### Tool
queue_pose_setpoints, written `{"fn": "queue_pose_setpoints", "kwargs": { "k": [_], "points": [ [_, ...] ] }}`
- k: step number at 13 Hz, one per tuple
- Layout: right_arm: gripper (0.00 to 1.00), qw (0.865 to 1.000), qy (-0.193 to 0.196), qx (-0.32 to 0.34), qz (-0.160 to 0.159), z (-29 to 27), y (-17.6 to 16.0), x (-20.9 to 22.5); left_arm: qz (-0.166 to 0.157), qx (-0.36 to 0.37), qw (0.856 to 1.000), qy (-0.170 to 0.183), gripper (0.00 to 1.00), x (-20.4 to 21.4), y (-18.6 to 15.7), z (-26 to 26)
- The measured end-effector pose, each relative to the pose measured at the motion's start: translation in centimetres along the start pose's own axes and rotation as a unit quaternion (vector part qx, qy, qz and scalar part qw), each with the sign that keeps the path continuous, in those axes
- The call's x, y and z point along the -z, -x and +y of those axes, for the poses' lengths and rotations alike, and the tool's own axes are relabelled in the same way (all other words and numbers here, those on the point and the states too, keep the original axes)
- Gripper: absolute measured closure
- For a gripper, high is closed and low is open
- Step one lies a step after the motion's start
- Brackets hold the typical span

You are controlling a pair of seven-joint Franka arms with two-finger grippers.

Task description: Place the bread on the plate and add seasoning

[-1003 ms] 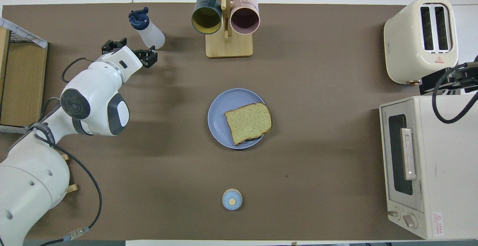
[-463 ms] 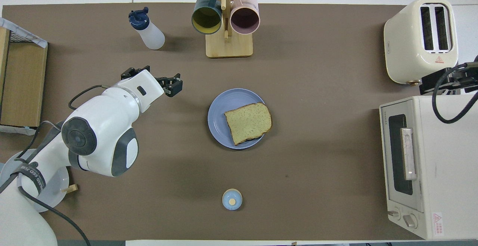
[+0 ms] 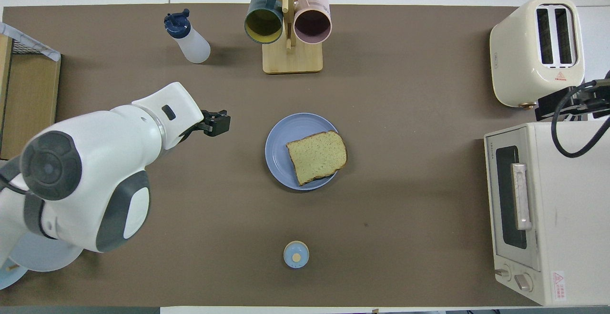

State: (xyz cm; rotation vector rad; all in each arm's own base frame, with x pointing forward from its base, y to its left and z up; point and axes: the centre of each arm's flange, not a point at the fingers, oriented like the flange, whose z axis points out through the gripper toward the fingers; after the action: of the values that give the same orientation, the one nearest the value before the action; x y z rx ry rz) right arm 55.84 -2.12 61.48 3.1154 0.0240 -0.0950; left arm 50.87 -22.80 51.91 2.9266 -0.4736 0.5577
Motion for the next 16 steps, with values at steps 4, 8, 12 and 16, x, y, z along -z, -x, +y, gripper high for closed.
{"fn": "queue_pose_setpoints", "kwargs": {
  "k": [4,8,12,16],
  "points": [
    [0.0,1.0,0.0,0.0,0.0,0.0,0.0,0.0,-0.063,0.011,0.998,-0.011,0.0,6.4,-2.5,-3.1],
    [0.0,1.0,0.0,0.0,0.0,0.0,0.0,0.0,-0.125,0.035,0.991,-0.023,0.0,10.8,-2.2,-10.1],
    [0.0,1.0,0.0,0.0,0.0,0.0,0.0,0.0,-0.136,0.065,0.988,-0.03,0.0,11.2,-1.5,-13.4],
    [0.0,1.0,0.0,0.0,0.0,0.0,0.0,0.0,-0.142,0.083,0.985,-0.049,0.0,12.4,-1.0,-15.4]
  ]
}}
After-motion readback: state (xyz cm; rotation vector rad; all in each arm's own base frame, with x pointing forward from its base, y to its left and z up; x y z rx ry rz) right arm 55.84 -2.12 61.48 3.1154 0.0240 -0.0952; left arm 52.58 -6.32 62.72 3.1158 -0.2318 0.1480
